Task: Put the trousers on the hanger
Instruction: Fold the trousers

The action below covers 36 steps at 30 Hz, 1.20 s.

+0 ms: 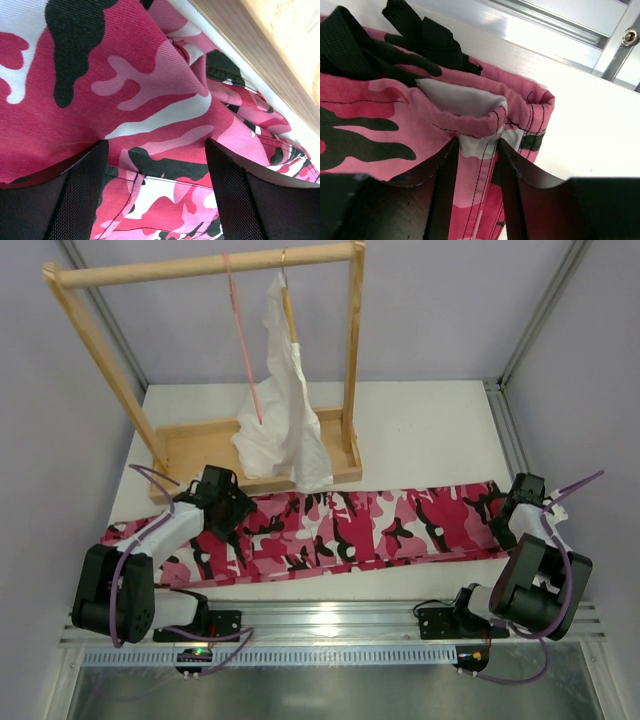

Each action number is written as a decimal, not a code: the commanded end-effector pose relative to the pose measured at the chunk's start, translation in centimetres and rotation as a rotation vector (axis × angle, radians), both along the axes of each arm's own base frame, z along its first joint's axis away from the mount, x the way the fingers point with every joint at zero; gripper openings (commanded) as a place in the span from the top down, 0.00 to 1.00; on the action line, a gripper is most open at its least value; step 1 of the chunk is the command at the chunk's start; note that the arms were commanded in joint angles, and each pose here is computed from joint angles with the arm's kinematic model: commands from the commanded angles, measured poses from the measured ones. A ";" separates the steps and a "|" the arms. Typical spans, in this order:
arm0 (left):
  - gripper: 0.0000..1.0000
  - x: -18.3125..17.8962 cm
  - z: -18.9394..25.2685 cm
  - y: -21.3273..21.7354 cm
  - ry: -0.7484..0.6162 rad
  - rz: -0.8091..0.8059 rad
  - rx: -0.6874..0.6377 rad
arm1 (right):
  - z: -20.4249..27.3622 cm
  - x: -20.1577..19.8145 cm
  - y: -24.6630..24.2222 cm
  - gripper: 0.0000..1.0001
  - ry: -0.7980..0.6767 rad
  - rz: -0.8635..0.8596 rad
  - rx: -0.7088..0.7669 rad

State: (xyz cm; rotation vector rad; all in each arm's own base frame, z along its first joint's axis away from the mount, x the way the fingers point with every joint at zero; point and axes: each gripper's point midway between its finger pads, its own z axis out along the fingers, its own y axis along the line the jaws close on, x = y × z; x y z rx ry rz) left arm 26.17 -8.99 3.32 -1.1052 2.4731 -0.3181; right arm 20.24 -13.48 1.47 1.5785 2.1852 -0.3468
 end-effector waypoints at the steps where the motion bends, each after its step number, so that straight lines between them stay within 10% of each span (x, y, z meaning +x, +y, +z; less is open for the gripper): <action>1: 0.22 -0.3 0.1 1.0 -0.005 0.010 0.041 | 0.1 0.6 -1.1 0.60 -0.022 -0.004 -0.051; 12: 0.22 -0.2 0.0 1.3 0.003 0.015 0.062 | 1.1 0.4 -1.7 0.96 -0.001 -0.012 -0.079; 33: 0.21 -2.2 -3.4 2.6 0.079 0.037 0.122 | 1.4 -7.2 -0.1 0.96 0.181 -0.308 -0.012; 36: 0.21 -1.8 -3.0 2.2 0.073 0.033 0.099 | 2.0 -7.1 -1.6 0.74 0.172 -0.339 -0.066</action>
